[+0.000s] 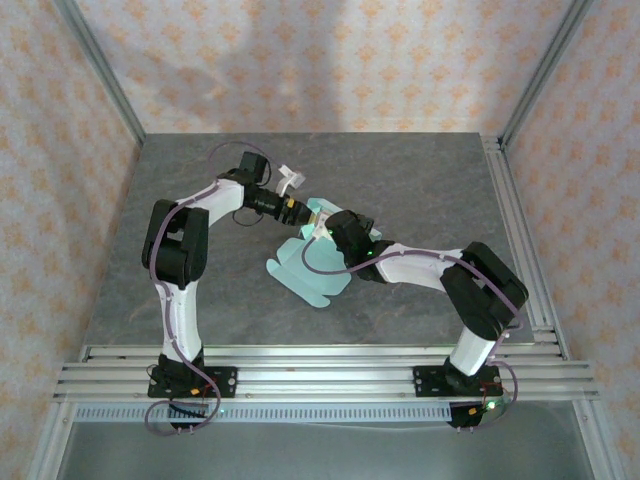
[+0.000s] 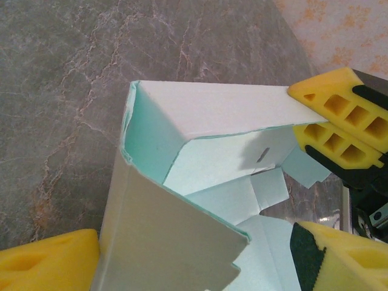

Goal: Fold the paper box

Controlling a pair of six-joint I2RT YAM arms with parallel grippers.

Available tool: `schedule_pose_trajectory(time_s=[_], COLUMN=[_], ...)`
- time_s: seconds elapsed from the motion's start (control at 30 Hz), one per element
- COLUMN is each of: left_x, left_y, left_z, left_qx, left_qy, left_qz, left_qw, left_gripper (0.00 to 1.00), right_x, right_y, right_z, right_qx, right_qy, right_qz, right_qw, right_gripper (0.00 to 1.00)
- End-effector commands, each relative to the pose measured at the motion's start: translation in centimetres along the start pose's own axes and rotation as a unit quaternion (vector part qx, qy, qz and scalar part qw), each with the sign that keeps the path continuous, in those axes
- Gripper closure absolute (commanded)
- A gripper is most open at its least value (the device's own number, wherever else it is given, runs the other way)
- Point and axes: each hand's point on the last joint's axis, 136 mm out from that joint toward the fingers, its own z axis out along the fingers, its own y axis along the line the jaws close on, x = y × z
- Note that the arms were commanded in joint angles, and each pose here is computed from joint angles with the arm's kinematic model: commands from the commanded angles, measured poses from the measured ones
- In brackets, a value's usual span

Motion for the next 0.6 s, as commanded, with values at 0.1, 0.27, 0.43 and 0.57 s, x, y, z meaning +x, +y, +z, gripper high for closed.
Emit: schedule_pose_trajectory(time_s=[0.1,0.27,0.43,0.57], left_x=[0.0,0.5,0.7,0.8], left_y=[-1.1,-1.1,-1.1,-1.0], left_z=[-0.4,-0.6,-0.7,-0.9], left_qx=[-0.008,-0.016,-0.021,-0.025], left_qy=[0.003,0.007,0.008,0.007], left_qz=[0.006,0.007,0.007,0.006], left_qw=[1.000,1.000,1.000,1.000], left_gripper=[0.23,0.28,0.28,0.28], right_x=[0.1,0.1,-0.4,-0.5], right_y=[-0.7,-1.1,-1.2,-0.9], right_z=[0.0,0.0,0.0,0.4], right_qx=[0.013,0.043,0.072,0.095], right_qy=[0.004,0.006,-0.003,-0.004], right_qz=[-0.005,-0.037,-0.073,-0.097], right_qw=[1.000,0.998,0.995,0.991], right_gripper=[1.00,1.00,1.00,1.00])
